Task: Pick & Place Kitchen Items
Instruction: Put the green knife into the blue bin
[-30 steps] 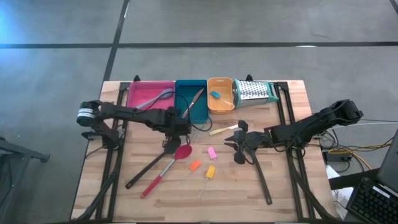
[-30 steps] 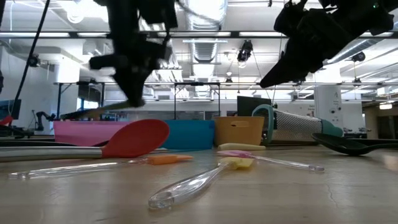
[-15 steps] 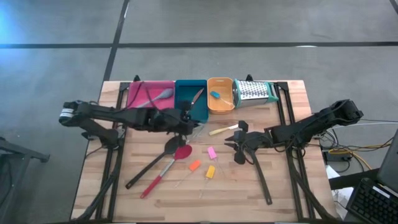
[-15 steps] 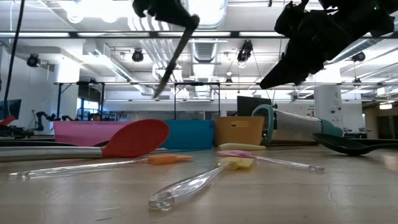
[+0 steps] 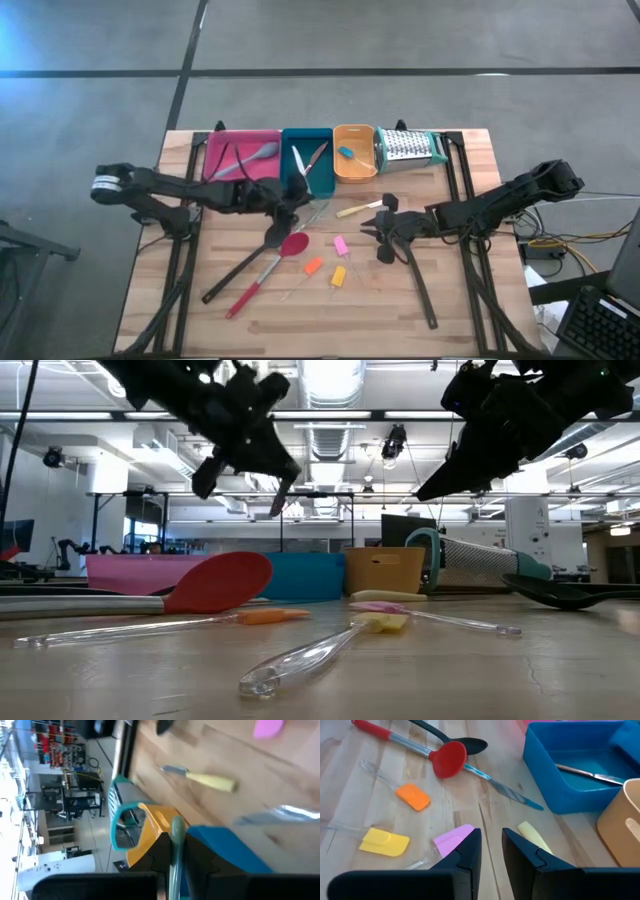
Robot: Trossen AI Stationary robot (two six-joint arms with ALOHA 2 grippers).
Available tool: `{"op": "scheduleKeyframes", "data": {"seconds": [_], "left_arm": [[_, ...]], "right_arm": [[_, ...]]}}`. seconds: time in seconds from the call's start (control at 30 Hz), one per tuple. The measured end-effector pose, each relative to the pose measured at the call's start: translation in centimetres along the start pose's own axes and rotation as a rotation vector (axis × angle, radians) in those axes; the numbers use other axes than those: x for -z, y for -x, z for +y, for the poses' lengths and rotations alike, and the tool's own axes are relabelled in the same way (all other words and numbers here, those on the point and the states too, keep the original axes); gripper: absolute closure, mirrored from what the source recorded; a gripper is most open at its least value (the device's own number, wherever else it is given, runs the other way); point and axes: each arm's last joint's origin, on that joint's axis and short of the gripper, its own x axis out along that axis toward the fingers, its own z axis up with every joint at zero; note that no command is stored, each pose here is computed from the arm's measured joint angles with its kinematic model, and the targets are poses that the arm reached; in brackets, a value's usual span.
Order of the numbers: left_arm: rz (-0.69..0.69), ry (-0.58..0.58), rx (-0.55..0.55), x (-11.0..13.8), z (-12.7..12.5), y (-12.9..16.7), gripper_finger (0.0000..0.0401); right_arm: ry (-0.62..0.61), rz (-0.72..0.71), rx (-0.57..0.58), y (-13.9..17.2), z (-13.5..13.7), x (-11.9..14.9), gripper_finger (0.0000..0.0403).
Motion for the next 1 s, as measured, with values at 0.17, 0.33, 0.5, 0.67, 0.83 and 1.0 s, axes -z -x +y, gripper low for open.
{"op": "scheduleKeyframes", "data": {"seconds": [0.17,0.33,0.5,0.67,0.83,1.0], "left_arm": [[-0.05,0.06,0.039,1.9,0.5,-0.4,0.037],[-0.192,0.177,0.009,3.4,1.8,-1.1,0.037],[-0.299,0.296,-0.173,5.6,3.1,-1.1,0.037],[-0.441,0.379,-0.31,7.6,1.9,-0.7,0.037],[-0.475,0.457,-0.365,9.5,0.0,-0.1,0.037],[-0.489,0.547,-0.363,10.6,-0.8,0.3,0.037]], "right_arm": [[0.001,-0.027,-0.004,0.0,0.0,-0.4,0.0331],[0.028,-0.055,-0.008,0.1,0.1,-1.1,0.0322],[0.043,-0.058,-0.008,0.1,0.2,-1.1,0.0316],[0.056,-0.058,-0.008,0.1,0.2,-1.1,0.0321],[0.064,-0.071,-0.009,0.1,0.2,-1.6,0.0331],[0.07,-0.107,-0.013,0.2,0.3,-2.3,0.0335]]}}
